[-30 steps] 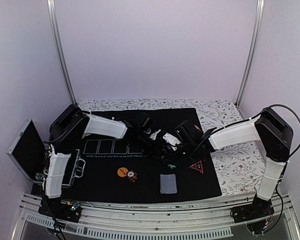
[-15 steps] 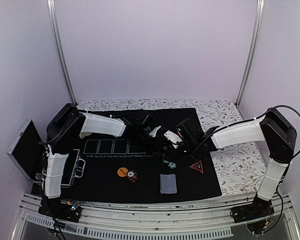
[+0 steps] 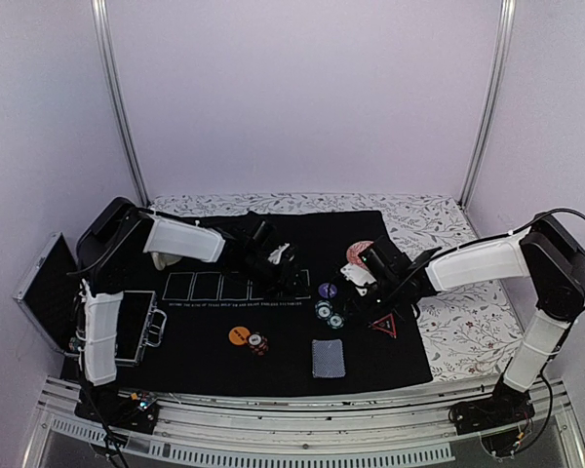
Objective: Distribute texas hold em gaming equipment
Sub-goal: Pass from the left arm to the right, then place the poker chips pile in the small blind area.
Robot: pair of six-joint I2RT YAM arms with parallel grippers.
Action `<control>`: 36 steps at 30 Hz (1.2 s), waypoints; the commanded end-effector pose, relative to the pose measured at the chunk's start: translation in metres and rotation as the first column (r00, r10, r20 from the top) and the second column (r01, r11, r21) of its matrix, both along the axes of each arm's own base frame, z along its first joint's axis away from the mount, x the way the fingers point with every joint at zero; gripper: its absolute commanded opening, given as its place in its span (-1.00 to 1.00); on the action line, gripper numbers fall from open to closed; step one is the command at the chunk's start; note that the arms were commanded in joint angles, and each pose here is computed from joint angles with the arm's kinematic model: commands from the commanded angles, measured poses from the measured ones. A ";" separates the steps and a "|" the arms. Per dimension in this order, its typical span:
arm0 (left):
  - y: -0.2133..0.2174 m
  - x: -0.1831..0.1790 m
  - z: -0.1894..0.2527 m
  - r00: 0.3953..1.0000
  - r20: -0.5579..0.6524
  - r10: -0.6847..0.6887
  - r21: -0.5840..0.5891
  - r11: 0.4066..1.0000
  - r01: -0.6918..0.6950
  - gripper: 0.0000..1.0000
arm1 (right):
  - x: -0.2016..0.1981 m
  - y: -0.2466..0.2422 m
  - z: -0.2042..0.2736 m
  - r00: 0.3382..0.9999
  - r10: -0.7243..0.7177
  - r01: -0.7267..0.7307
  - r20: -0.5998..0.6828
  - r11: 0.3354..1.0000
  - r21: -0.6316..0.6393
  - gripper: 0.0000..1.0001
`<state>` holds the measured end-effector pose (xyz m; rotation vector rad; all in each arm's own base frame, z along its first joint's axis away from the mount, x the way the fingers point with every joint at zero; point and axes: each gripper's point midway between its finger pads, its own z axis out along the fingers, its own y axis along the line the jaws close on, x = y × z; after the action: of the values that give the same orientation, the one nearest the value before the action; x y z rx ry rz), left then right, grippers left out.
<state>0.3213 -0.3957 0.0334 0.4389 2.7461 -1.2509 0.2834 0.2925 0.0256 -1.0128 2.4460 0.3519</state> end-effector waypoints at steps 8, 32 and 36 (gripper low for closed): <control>0.024 0.021 0.051 0.968 0.250 -0.034 0.096 0.995 0.011 0.21 | 0.010 -0.016 0.017 0.989 -0.136 0.133 -0.052 0.989 -0.059 -0.74; 0.116 0.051 0.120 0.891 0.453 0.039 0.210 0.966 -0.149 0.25 | 0.035 -0.015 -0.009 0.949 -0.300 0.277 -0.098 0.940 -0.199 -0.54; 0.123 0.049 0.125 0.887 0.461 0.042 0.211 0.965 -0.155 0.25 | 0.035 -0.019 -0.016 0.941 -0.326 0.298 -0.097 0.927 -0.227 -0.50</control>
<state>0.3729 -0.2886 0.1511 0.5249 2.4852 -0.7137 0.3127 0.2769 0.0156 -0.7344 2.7371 0.1058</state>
